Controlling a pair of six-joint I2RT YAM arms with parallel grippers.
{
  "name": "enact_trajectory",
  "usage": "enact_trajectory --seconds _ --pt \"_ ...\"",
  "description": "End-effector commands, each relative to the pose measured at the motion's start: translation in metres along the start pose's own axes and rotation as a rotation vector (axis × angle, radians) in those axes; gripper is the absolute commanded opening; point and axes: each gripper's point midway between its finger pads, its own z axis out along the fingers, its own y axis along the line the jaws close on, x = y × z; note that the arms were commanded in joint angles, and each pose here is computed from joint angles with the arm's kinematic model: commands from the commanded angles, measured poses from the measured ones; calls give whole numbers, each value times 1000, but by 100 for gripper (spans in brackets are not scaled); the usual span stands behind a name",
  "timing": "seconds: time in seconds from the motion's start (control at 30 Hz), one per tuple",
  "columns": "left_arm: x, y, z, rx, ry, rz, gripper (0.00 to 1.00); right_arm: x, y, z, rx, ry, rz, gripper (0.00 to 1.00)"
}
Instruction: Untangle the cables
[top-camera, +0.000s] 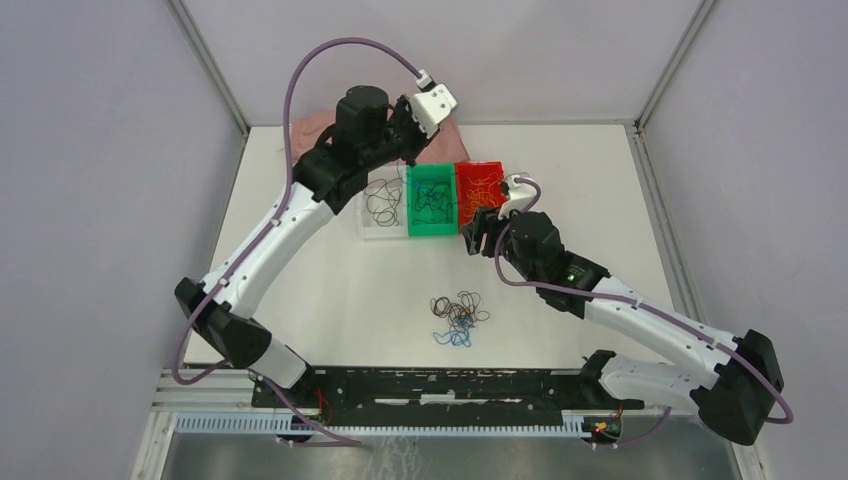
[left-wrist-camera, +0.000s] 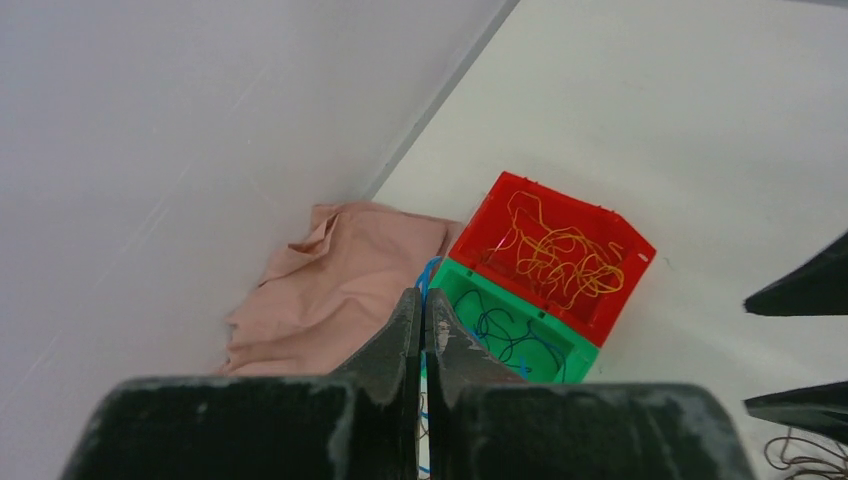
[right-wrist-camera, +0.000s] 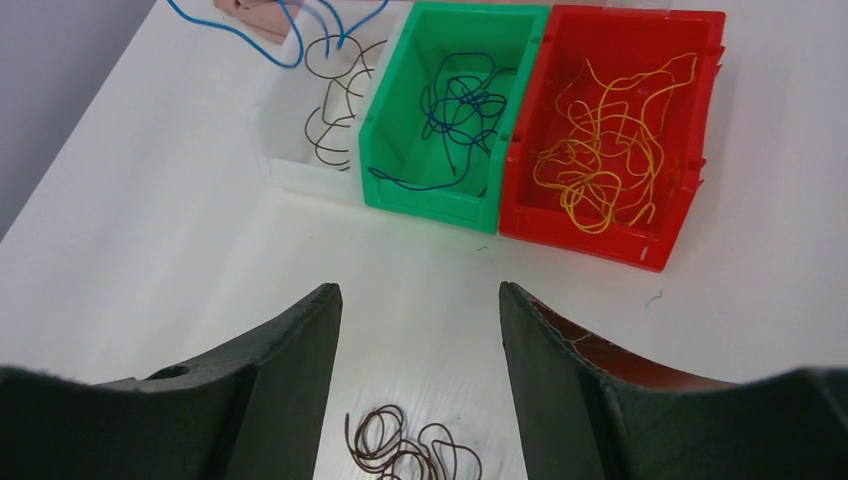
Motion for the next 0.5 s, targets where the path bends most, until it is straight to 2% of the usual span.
enact_trajectory --seconds 0.0,0.47 --pt "19 32 24 -78 28 -40 3 -13 -13 0 88 -23 -31 65" --pt "105 33 105 8 158 -120 3 -3 -56 -11 231 -26 -20 63"
